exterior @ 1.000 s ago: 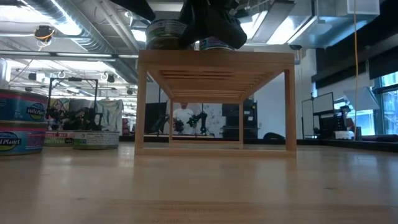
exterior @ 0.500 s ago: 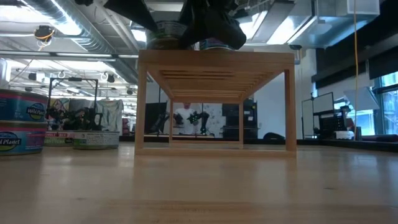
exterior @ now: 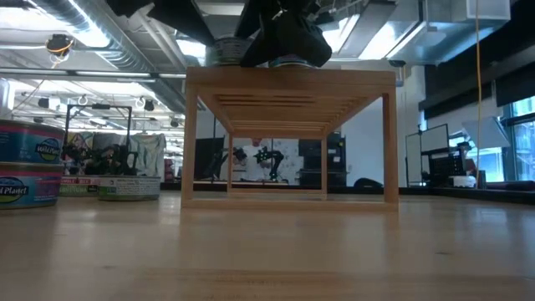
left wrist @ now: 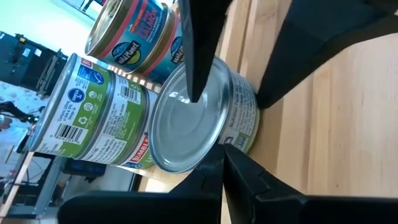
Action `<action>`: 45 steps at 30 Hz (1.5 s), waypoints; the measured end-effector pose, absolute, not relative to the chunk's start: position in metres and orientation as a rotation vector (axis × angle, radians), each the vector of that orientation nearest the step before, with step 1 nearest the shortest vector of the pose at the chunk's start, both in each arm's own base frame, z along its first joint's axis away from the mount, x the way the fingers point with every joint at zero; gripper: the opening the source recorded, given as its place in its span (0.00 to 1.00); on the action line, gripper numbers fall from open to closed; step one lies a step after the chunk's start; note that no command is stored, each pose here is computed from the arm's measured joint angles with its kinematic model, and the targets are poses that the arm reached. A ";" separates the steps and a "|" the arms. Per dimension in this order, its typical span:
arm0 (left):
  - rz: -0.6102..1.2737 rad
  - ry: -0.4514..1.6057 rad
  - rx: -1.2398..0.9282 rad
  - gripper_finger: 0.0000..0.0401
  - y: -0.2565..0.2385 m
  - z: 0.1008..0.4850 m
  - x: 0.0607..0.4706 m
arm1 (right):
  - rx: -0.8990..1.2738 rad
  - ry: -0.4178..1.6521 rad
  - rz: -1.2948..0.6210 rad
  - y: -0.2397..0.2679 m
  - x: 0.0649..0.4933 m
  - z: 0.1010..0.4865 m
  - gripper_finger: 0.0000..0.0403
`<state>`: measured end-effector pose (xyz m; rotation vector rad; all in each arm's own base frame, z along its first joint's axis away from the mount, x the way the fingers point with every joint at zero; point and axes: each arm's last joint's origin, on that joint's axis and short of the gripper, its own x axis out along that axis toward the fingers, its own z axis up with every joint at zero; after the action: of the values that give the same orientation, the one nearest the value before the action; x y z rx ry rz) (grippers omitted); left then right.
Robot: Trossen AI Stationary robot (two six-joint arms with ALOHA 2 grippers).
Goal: Stack canned seafood by type on shelf
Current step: Put the green tuna can on the shelf, then put the blue tuna can on the shelf
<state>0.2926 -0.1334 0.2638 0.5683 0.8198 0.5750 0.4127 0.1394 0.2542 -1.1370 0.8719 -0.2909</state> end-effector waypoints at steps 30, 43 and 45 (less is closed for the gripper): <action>0.522 0.798 0.591 0.01 -0.149 0.266 0.284 | -0.888 0.861 -0.169 0.150 0.404 0.317 0.58; 0.369 0.751 0.626 0.01 -0.189 0.270 0.255 | -0.715 0.937 -0.037 0.162 0.392 0.312 0.58; 0.347 0.741 0.629 0.01 -0.196 0.270 0.250 | -0.665 0.954 -0.010 0.162 0.391 0.311 0.58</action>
<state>0.2500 -0.1955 0.2699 0.6286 0.7409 0.3470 0.3907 0.1624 0.3107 -0.6653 0.9535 -0.0096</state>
